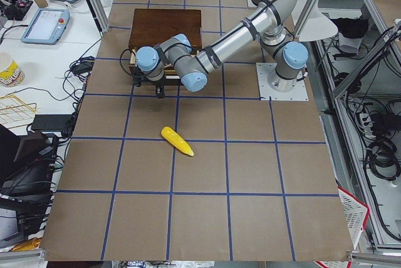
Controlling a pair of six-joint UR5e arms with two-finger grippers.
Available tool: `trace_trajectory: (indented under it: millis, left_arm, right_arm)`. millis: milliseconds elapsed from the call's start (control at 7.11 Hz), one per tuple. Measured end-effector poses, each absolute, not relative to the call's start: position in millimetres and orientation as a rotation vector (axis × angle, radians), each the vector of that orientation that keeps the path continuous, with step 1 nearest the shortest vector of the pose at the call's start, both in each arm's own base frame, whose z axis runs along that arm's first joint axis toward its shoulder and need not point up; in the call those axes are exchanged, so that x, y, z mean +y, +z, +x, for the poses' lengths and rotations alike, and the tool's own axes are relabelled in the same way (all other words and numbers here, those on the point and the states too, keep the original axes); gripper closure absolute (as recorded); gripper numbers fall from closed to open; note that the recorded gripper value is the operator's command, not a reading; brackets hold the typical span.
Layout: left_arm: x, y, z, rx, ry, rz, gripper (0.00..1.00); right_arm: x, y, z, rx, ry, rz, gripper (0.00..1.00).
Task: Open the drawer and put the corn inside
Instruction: 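Pull the drawer outward from the box with the left gripper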
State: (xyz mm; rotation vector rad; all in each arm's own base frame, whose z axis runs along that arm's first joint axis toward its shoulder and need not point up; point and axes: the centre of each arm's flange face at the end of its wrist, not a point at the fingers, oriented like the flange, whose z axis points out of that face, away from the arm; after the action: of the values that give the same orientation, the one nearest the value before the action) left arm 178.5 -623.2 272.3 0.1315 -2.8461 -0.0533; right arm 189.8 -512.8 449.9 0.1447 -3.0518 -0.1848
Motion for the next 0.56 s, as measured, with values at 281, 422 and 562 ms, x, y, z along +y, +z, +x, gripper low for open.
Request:
trace_trajectory:
  millis: [281, 422, 562]
  left_arm:
    - [-621.1, 272.4, 185.2, -2.852, -0.056, 0.145, 0.0]
    - [-620.3, 274.2, 188.6, -2.854, -0.051, 0.152, 0.0]
    - [-621.3, 279.9, 191.2, -2.861, -0.04, 0.153, 0.0]
  right_arm:
    - [-512.8, 449.9, 189.9, -3.052, -0.185, 0.145, 0.0]
    - [-512.8, 449.9, 189.9, -3.052, -0.185, 0.145, 0.0]
    - [-512.8, 449.9, 189.9, -3.052, -0.185, 0.145, 0.0]
